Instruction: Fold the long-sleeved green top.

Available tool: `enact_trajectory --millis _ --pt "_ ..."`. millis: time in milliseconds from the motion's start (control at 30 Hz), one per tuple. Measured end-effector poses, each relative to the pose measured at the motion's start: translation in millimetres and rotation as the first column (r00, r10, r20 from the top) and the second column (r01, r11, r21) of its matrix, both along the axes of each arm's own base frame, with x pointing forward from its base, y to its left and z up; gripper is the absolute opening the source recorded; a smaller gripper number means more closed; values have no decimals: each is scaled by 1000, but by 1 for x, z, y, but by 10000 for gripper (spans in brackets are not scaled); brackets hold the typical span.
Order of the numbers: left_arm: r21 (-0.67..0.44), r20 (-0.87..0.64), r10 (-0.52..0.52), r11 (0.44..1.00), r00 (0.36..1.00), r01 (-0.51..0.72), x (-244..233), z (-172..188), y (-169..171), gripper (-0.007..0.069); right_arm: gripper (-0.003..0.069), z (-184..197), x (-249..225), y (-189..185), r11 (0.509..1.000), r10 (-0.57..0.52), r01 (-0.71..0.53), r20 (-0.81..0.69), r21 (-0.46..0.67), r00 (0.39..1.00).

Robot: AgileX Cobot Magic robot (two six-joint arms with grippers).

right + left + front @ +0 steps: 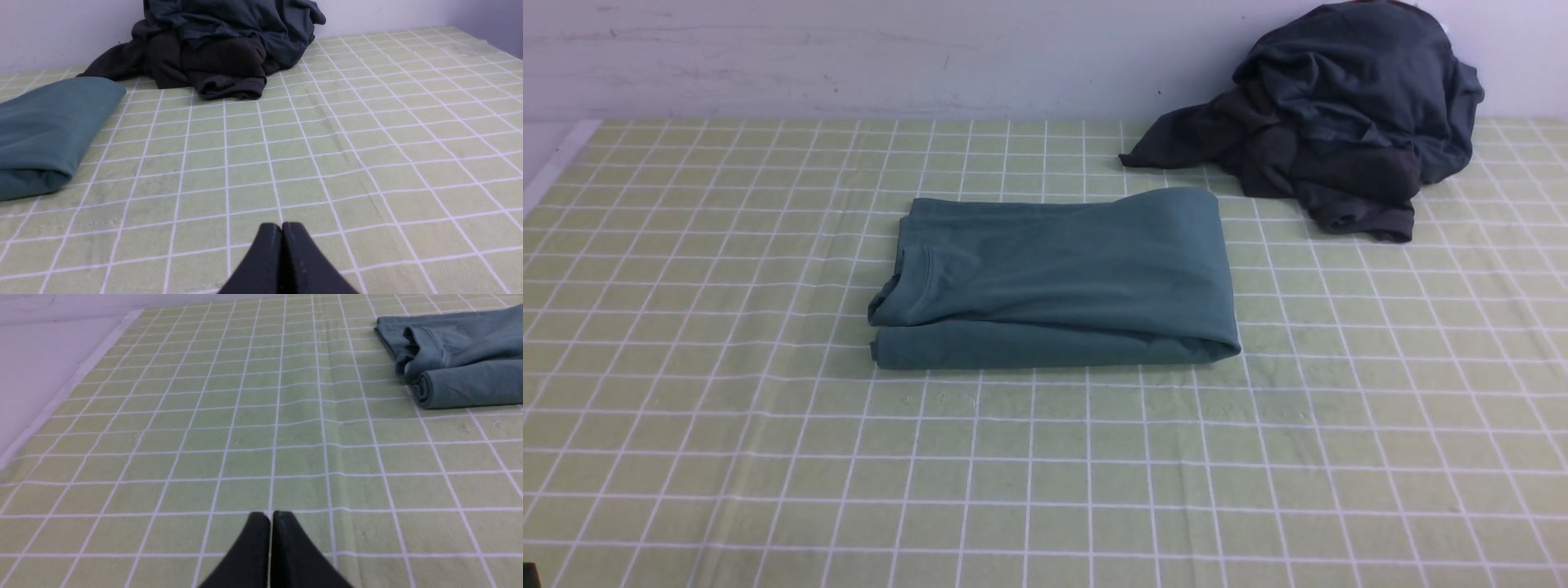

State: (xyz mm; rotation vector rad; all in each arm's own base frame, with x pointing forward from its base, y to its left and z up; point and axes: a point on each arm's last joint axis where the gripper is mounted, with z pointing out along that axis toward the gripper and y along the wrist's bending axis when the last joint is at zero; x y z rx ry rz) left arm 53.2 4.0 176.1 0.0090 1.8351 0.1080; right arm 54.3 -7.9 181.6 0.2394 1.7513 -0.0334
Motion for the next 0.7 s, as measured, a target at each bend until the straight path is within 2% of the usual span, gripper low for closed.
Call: enact_trajectory --millis 700 --pt "-4 -1 -15 1000 1000 15 0 0 -1 -3 -14 0 0 0 1000 0 0 0 0 1000"
